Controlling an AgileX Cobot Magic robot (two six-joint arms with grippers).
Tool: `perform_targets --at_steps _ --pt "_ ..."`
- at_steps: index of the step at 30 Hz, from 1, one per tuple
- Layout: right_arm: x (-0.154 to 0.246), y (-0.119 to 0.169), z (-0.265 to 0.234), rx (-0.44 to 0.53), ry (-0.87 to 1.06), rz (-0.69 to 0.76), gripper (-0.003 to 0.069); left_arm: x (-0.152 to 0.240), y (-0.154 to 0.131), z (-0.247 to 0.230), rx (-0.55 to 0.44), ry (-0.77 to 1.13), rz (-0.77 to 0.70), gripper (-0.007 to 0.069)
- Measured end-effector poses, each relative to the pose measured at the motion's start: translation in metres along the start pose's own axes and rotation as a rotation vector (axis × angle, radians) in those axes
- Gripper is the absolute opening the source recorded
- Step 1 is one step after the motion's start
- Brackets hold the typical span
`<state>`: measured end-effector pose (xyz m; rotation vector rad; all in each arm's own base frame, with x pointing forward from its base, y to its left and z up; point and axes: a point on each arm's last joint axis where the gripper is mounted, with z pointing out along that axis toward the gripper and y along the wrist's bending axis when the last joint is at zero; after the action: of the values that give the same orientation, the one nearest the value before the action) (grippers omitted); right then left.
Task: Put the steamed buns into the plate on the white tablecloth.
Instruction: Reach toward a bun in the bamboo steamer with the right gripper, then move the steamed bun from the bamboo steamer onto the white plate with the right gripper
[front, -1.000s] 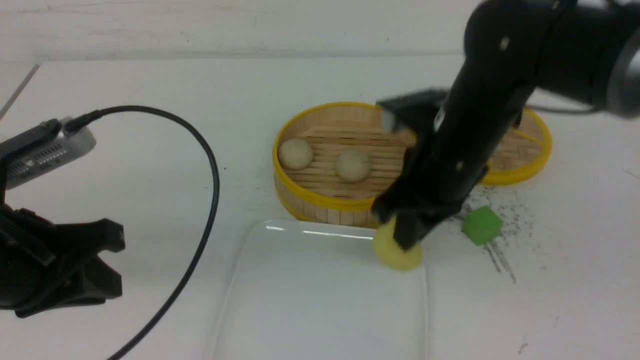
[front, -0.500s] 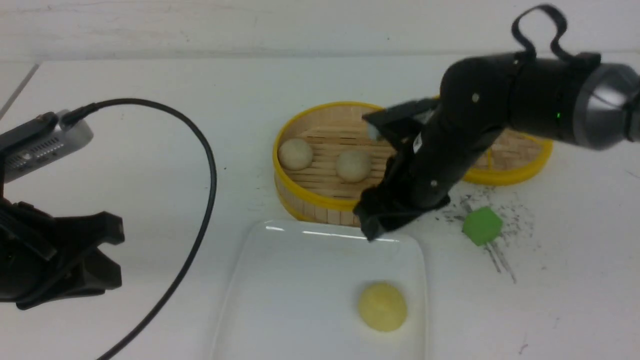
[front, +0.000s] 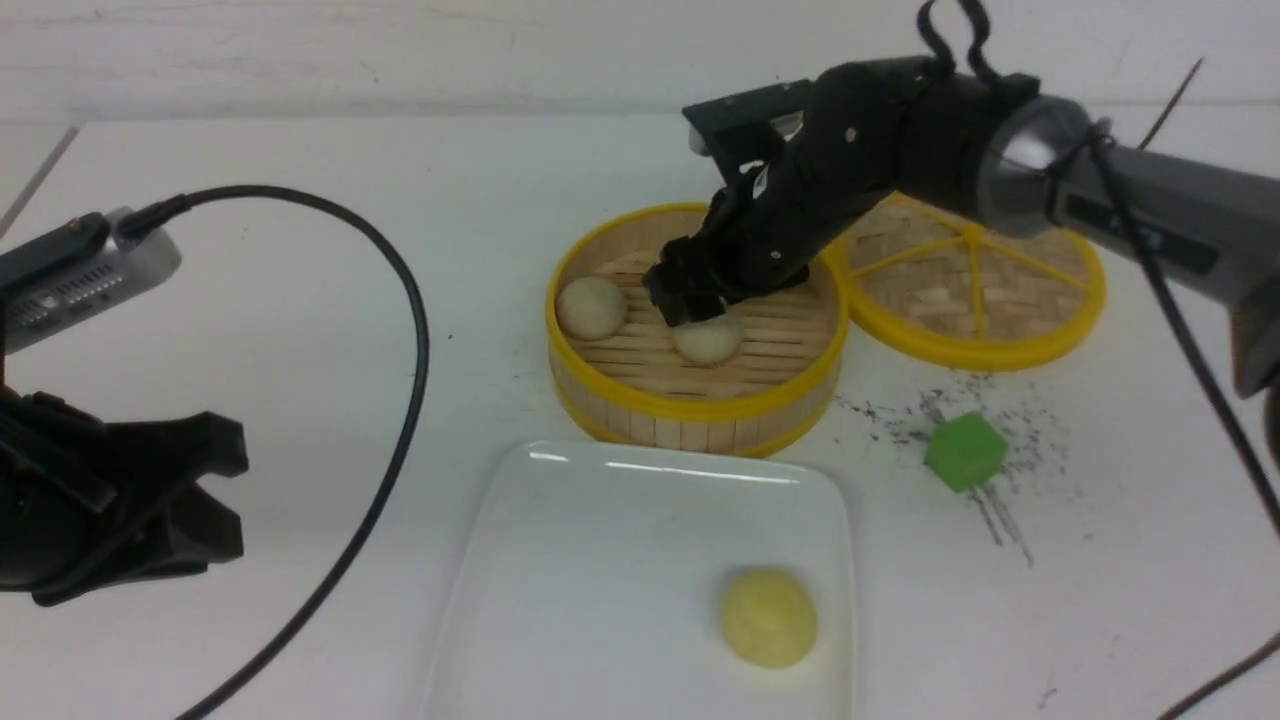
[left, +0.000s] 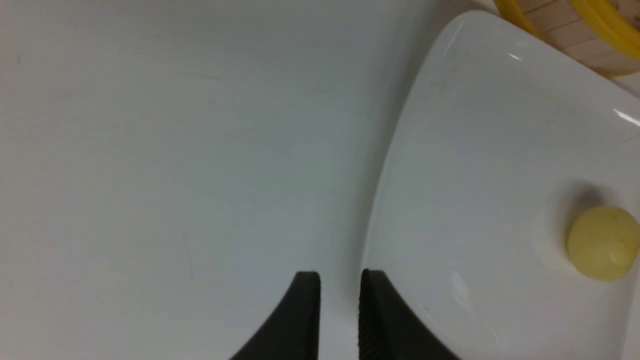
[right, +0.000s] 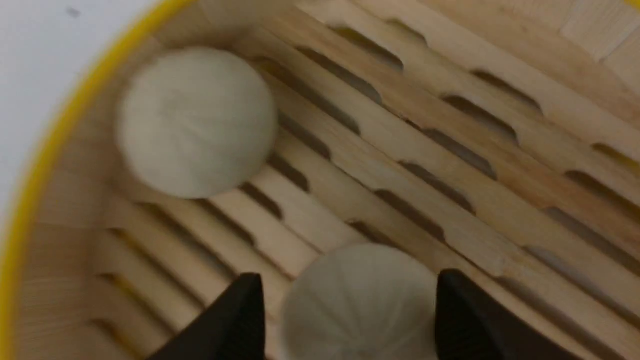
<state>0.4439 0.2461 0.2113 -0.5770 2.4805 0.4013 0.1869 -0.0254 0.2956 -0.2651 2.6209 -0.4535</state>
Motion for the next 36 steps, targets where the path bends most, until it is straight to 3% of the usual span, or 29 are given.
perform_targets --at_steps 2,5,6,7,8,10,12,18,22,28,32,36 --pt "0.005 -0.005 0.011 0.019 0.021 -0.013 0.0410 0.000 0.000 0.000 0.000 -0.001 0.000 0.0146" --pt "0.003 -0.008 0.014 0.040 0.016 -0.035 0.0242 0.000 0.000 0.000 -0.005 -0.001 0.004 0.0149" --pt "0.003 -0.008 0.013 0.040 0.017 -0.035 0.0229 0.000 0.001 0.000 -0.006 -0.001 0.004 0.0149" --pt "0.001 -0.007 0.008 0.042 0.024 -0.043 0.0107 0.000 0.001 0.000 -0.010 -0.003 0.008 0.0151" --pt "0.000 -0.006 0.004 0.040 0.033 -0.044 0.0054 0.000 0.001 0.000 -0.012 -0.003 0.009 0.0153" --pt "-0.003 -0.003 -0.012 0.033 0.064 -0.048 0.0022 0.000 0.001 0.000 -0.015 -0.004 0.011 0.0156" --pt "-0.003 0.001 -0.027 0.024 0.098 -0.051 0.0024 0.000 0.001 0.000 -0.016 -0.005 0.012 0.0158" --pt "-0.005 0.034 -0.131 -0.090 0.176 -0.065 0.0024 0.000 0.002 0.000 -0.017 -0.005 0.013 0.0160" --pt "0.028 0.067 -0.167 -0.210 0.239 -0.085 0.0024 0.000 0.002 0.000 -0.017 -0.005 0.013 0.0162" --pt "0.115 0.110 -0.132 -0.260 0.447 -0.118 0.0027 0.000 0.002 0.000 -0.017 -0.005 0.013 0.0169" --pt "0.144 0.119 -0.110 -0.233 0.472 -0.071 0.0041 0.000 0.002 0.000 -0.018 -0.005 0.014 0.0174" --pt "0.160 0.122 -0.088 -0.206 0.486 -0.037 0.0111 0.000 -0.001 0.000 0.005 -0.003 -0.021 0.0181"
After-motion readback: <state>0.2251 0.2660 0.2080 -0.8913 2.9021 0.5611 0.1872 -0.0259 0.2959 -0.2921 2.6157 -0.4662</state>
